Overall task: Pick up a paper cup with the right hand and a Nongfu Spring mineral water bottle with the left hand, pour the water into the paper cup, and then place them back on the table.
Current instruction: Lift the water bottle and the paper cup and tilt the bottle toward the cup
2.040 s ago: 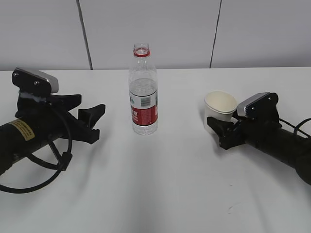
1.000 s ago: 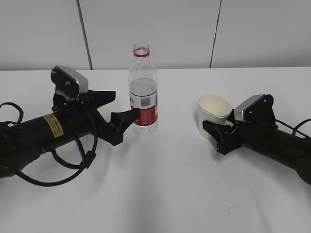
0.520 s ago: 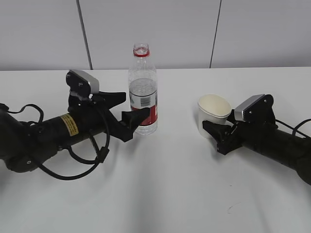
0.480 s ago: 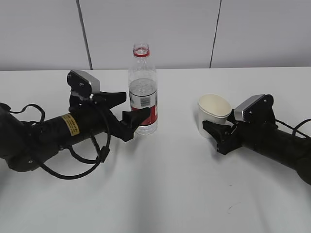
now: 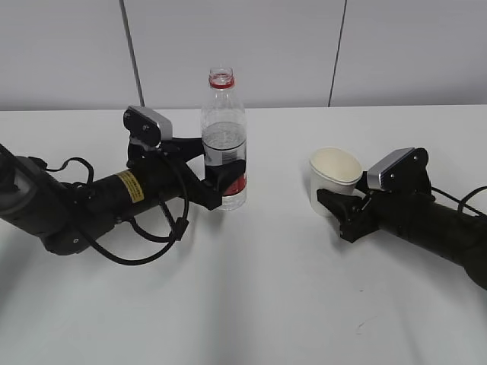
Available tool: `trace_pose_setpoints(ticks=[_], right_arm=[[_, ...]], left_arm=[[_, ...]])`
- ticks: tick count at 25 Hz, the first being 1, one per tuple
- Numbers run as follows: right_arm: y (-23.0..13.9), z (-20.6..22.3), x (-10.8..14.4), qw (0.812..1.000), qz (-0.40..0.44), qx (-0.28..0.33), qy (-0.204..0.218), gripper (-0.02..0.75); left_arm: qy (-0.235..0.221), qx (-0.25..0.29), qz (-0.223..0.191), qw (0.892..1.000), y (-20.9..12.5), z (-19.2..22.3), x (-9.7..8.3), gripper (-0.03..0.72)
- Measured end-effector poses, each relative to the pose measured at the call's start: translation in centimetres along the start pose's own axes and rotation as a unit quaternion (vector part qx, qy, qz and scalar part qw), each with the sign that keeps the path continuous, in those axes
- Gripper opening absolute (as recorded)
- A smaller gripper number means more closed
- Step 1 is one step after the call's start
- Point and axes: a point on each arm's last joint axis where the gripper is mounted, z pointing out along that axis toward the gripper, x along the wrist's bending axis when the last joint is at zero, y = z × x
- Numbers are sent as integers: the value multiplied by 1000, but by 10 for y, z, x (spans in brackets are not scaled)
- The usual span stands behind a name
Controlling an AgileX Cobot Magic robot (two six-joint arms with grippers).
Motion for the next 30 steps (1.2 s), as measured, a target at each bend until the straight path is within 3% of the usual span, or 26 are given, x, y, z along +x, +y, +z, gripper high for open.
trace_pose_setpoints(ticks=[6,14,19,30], right_arm=[[0,0,0,1000,0,0,0,486],[0,0,0,1000,0,0,1,486],[0,0,3,1000,-4,0,18,486],[26,-5,6,998,-18,-22,55,485]], left_arm=[[-12,16,-1,1000,-12,5,-5,559],[-13,28,2,1000,-14,6,-5,440],[-14,35,7,999,-11,6,-6,425],[11,123,60,990,18,-1,-3,414]])
